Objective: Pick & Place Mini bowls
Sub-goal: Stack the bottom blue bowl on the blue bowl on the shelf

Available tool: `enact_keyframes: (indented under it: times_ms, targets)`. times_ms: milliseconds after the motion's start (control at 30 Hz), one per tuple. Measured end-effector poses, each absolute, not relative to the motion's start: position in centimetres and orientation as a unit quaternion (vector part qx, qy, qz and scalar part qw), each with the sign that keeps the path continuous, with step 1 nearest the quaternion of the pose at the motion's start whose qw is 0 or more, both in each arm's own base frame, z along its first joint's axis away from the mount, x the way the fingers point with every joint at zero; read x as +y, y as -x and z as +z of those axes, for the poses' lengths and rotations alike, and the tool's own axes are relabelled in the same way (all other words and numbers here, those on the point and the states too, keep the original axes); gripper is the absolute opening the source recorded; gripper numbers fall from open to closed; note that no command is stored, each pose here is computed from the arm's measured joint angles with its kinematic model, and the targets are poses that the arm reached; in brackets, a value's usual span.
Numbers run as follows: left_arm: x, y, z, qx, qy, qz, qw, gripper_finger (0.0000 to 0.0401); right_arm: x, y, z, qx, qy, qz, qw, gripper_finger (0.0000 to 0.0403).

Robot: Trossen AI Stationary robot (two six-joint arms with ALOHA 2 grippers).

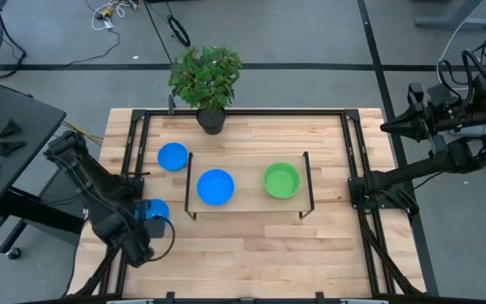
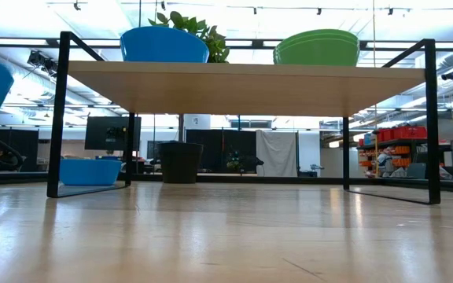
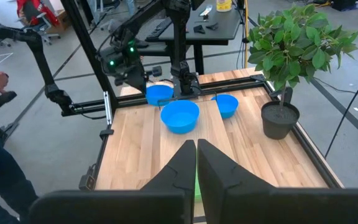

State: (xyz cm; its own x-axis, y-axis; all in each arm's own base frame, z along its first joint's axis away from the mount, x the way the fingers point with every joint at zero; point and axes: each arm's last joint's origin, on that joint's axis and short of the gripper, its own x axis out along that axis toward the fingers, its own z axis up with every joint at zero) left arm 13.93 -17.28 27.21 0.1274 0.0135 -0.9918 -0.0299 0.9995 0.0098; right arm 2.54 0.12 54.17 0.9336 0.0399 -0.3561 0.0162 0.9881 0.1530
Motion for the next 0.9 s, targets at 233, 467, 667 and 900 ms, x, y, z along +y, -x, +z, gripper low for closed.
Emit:
enact_keyframes:
  times_ms: [233,467,667,900]
  targets:
    - [-17.0,-14.0,31.2,0.629,-0.001,0.026,0.777,0.0003,0.1,-2.5,54.2,0.182,-0.077,0.006,0.980,0.0021]
    - [-16.3,-13.7,34.2,0.607,-0.018,0.044,0.794,0.0003,0.1,-2.5,54.2,0.182,-0.077,0.006,0.980,0.0021]
    - [-16.0,-13.8,35.7,0.590,-0.027,0.033,0.807,0.0003,0.1,-2.6,54.2,0.182,-0.077,0.006,0.980,0.0021]
    - [-14.9,-14.9,37.1,0.560,-0.034,0.044,0.827,0.0003,0.1,-2.5,54.2,0.182,-0.077,0.006,0.980,0.0021]
